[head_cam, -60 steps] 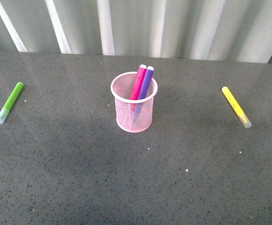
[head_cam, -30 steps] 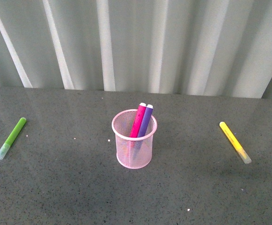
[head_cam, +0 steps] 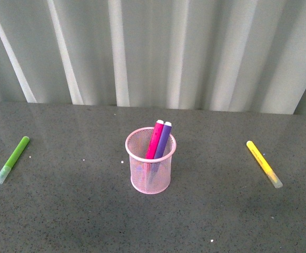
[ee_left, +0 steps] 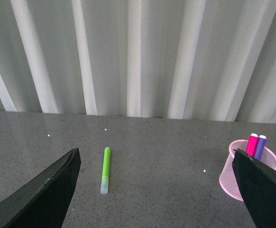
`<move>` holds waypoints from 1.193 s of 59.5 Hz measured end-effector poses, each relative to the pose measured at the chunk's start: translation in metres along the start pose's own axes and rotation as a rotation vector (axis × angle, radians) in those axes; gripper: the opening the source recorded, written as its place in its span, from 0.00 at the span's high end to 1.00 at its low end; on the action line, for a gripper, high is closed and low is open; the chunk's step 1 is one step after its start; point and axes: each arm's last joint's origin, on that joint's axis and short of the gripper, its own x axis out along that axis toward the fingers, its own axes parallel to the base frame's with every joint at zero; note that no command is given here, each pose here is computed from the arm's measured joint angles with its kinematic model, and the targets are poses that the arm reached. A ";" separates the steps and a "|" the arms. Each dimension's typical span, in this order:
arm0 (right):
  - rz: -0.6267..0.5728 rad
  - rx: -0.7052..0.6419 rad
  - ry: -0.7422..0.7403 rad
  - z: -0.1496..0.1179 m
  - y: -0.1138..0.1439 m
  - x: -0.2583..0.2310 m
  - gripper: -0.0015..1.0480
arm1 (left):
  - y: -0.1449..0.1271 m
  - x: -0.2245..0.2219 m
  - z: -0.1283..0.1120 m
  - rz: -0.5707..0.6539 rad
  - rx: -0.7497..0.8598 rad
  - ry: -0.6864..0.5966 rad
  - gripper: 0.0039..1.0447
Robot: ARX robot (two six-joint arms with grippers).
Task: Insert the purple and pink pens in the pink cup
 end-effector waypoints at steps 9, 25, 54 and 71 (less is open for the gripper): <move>0.000 0.000 -0.001 0.000 0.000 -0.005 0.97 | 0.000 0.000 0.000 0.000 0.000 0.000 0.06; 0.000 0.000 -0.003 0.001 0.000 -0.013 0.97 | 0.000 0.000 0.000 0.000 0.000 0.000 0.06; 0.000 0.001 0.002 -0.002 0.000 -0.028 0.97 | 0.000 0.000 0.000 0.000 0.000 -0.001 0.06; 0.000 0.001 0.002 -0.002 0.000 -0.028 0.81 | 0.000 0.000 0.000 0.000 0.000 0.000 0.06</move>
